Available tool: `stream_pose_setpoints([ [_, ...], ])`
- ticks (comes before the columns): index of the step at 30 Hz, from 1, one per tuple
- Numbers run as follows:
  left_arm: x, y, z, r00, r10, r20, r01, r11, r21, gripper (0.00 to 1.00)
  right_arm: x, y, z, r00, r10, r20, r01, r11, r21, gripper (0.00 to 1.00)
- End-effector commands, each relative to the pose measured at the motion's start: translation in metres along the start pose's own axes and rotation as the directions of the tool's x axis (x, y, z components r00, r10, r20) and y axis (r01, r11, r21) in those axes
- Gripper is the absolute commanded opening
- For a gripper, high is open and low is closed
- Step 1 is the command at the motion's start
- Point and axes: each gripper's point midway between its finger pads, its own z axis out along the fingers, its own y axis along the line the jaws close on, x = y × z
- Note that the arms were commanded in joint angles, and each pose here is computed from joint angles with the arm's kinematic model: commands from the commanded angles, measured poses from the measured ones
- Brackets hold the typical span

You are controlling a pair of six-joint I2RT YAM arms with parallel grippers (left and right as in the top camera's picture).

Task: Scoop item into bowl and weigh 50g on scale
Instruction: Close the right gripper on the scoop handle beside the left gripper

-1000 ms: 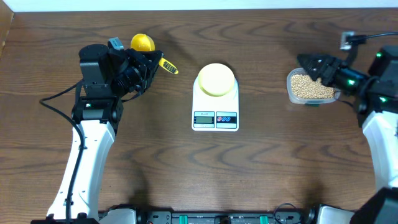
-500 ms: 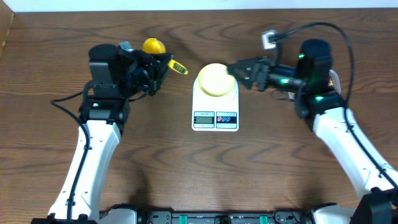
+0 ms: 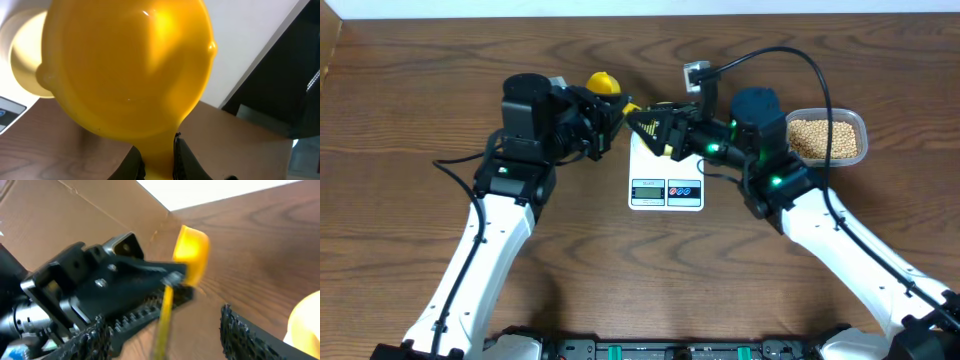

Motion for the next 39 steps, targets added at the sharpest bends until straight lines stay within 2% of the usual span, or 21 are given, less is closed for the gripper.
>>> stream_pose_setpoints([
  [1,0.004,-0.002,0.001,1.000,0.002,0.011,-0.002,1.000,0.006,0.08,-0.013,-0.002,0.000,0.997,0.017,0.076,-0.021,0.998,0.057,0.68],
  [6,0.008,-0.002,0.002,1.000,0.007,0.003,-0.007,1.000,0.004,0.07,-0.015,-0.005,0.000,0.994,0.056,0.097,-0.064,0.995,0.076,0.61],
  [9,0.008,-0.001,0.002,1.000,0.010,0.003,-0.010,1.000,0.004,0.07,-0.014,-0.007,0.000,0.994,0.058,0.096,-0.066,0.994,0.084,0.47],
  [11,0.008,-0.001,0.002,1.000,0.015,0.003,-0.015,1.000,0.004,0.08,-0.014,-0.007,0.000,0.993,0.058,0.098,-0.067,0.994,0.086,0.30],
  [13,0.008,-0.002,0.002,1.000,0.014,0.003,-0.014,1.000,0.004,0.07,-0.014,-0.007,0.000,0.994,0.058,0.097,-0.067,0.994,0.086,0.19],
  [15,0.008,-0.002,0.002,1.000,0.016,0.003,-0.016,1.000,0.007,0.07,-0.013,-0.008,0.000,0.994,0.061,0.093,-0.069,0.994,0.089,0.21],
  [17,0.008,-0.002,0.002,1.000,0.016,0.003,-0.016,1.000,0.007,0.08,-0.010,-0.008,0.000,0.994,0.065,0.083,-0.072,0.993,0.091,0.31],
  [26,0.006,-0.003,0.002,1.000,0.017,0.014,-0.018,1.000,0.010,0.08,-0.002,0.000,0.005,0.996,0.057,0.061,-0.062,0.995,0.077,0.33],
  [30,0.006,-0.003,0.002,1.000,0.022,0.014,-0.022,1.000,0.009,0.07,-0.002,-0.001,0.005,0.997,0.038,0.063,-0.043,0.996,0.082,0.27],
  [34,0.006,-0.003,0.002,1.000,0.024,0.014,-0.025,1.000,0.009,0.08,-0.004,-0.003,0.004,0.997,0.031,0.072,-0.038,0.995,0.093,0.13],
  [39,0.006,-0.003,0.002,1.000,0.025,0.014,-0.025,1.000,0.009,0.07,-0.004,-0.003,0.004,0.997,0.031,0.072,-0.038,0.995,0.093,0.07],
])
